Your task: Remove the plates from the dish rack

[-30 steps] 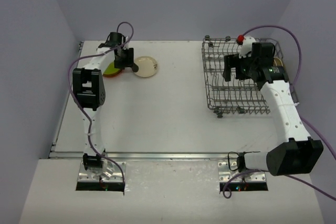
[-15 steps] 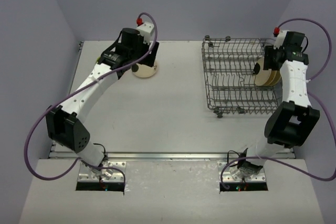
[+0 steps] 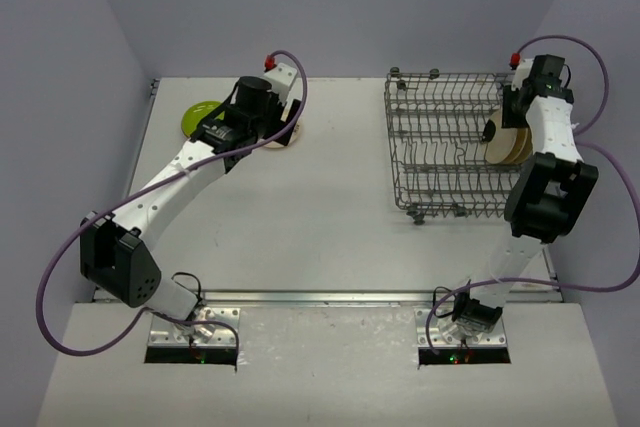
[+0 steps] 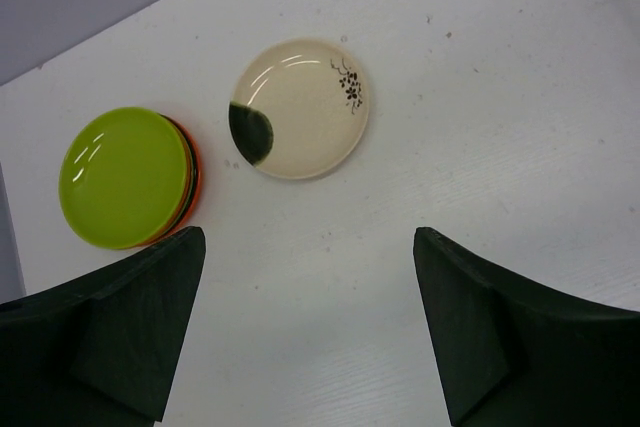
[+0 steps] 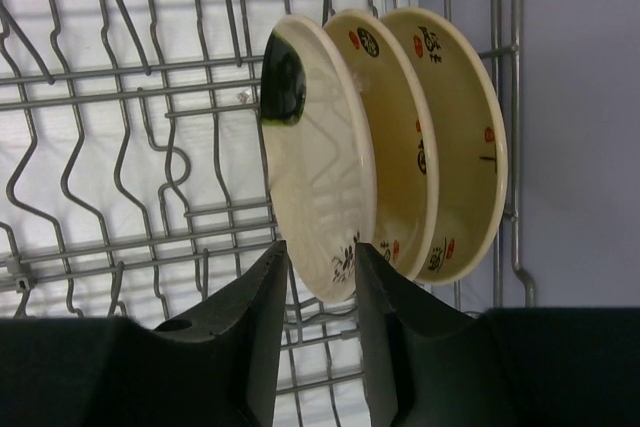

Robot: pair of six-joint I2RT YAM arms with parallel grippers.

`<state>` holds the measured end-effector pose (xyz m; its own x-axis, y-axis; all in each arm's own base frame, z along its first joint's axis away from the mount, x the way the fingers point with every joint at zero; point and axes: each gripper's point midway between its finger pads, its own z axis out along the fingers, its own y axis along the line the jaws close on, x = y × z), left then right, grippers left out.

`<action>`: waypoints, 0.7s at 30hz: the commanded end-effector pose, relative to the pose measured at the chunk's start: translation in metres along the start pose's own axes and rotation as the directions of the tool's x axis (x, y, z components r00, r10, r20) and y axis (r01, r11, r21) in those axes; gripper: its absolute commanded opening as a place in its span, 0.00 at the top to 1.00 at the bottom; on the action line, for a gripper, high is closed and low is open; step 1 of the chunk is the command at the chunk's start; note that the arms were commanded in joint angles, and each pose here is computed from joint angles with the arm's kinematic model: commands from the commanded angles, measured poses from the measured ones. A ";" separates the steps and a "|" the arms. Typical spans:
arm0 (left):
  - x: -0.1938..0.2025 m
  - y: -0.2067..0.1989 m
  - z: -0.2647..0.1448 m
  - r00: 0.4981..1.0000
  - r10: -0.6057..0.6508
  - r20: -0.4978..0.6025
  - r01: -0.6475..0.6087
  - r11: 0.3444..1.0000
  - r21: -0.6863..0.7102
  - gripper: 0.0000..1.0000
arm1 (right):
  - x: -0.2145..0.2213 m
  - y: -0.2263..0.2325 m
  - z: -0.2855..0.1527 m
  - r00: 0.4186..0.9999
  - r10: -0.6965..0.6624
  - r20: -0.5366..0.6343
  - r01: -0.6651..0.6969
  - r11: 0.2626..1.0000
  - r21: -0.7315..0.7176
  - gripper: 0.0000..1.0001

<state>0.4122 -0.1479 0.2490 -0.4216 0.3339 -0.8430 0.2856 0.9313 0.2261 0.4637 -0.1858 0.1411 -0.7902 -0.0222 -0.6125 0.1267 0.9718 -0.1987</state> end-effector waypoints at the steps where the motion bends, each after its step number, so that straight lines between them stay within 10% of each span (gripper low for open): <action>1: -0.032 0.006 -0.016 0.992 -0.015 0.124 0.017 1.000 -0.016 0.17 | -0.032 -0.014 0.000 0.997 -0.007 0.083 0.004 0.999 0.037 0.67; 21: -0.025 0.004 -0.015 0.990 -0.012 0.138 0.014 1.000 -0.012 0.16 | -0.038 -0.027 -0.010 0.992 -0.059 0.110 0.048 0.993 0.104 0.59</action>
<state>0.4109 -0.1472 0.2482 -0.3872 0.3349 -0.8590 0.2845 0.9296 0.2342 0.4807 -0.2000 0.1418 -0.7766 -0.0613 -0.6270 0.1286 0.9589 -0.2530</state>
